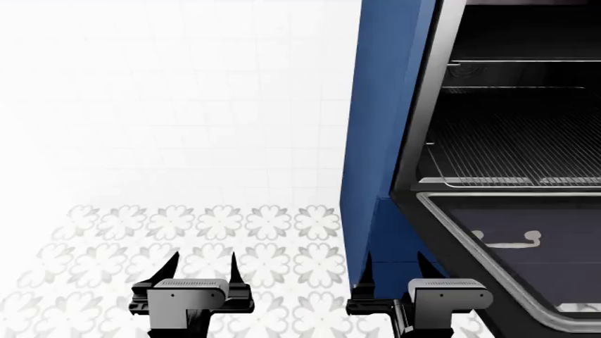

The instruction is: Fully slide the bottom oven rack out.

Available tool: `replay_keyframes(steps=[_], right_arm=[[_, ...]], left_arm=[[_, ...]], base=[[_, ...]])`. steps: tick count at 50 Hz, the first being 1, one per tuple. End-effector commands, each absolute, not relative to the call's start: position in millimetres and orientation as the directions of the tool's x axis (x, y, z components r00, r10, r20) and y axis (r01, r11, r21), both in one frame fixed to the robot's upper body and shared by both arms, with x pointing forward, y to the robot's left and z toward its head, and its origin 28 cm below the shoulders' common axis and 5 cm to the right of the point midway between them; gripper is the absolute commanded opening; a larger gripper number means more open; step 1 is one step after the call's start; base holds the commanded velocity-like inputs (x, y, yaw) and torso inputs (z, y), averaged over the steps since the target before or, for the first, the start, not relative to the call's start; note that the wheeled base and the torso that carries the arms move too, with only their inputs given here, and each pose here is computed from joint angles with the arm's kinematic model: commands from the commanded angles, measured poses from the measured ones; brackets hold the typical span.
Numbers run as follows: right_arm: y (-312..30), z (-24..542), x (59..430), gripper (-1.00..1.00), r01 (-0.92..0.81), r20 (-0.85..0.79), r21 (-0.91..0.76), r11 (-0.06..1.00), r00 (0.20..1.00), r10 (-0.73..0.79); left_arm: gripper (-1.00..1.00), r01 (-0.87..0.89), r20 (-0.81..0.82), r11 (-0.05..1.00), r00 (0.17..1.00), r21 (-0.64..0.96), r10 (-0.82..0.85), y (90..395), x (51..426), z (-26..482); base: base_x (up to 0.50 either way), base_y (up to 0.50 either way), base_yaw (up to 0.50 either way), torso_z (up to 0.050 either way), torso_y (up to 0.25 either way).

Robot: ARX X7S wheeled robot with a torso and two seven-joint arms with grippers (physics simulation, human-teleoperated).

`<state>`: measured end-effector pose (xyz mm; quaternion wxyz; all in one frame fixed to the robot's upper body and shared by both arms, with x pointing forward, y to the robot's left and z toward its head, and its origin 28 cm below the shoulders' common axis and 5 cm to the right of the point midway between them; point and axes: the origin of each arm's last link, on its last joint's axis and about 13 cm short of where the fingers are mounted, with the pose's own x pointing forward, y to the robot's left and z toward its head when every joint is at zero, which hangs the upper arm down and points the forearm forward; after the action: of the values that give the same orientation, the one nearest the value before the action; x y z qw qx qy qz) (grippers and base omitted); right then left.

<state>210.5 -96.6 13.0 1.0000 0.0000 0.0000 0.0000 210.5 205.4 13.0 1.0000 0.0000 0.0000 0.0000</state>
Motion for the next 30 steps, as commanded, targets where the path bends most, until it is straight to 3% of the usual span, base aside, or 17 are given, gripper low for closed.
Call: replay_keyframes(steps=[1, 12, 30], right_arm=[[-96, 13, 210, 1.00, 0.000, 0.001, -0.002, 1.000, 1.000, 0.000], [-94, 17, 209, 1.00, -0.002, 0.012, -0.051, 0.999, 1.000, 0.002], [-90, 37, 208, 1.00, -0.003, 0.028, -0.059, 0.998, 1.000, 0.005]], left_arm=[[1.00, 0.001, 0.000, 1.000, 1.000, -0.001, -0.001, 205, 210, 13], [1.00, -0.001, -0.018, 1.000, 1.000, -0.002, 0.001, 205, 210, 14], [1.00, -0.020, -0.018, 1.000, 1.000, -0.009, 0.020, 207, 210, 24]], base=[[0.00, 0.00, 0.00, 0.000, 0.000], [0.00, 0.00, 0.00, 0.002, 0.000], [0.00, 0.00, 0.00, 0.050, 0.000]])
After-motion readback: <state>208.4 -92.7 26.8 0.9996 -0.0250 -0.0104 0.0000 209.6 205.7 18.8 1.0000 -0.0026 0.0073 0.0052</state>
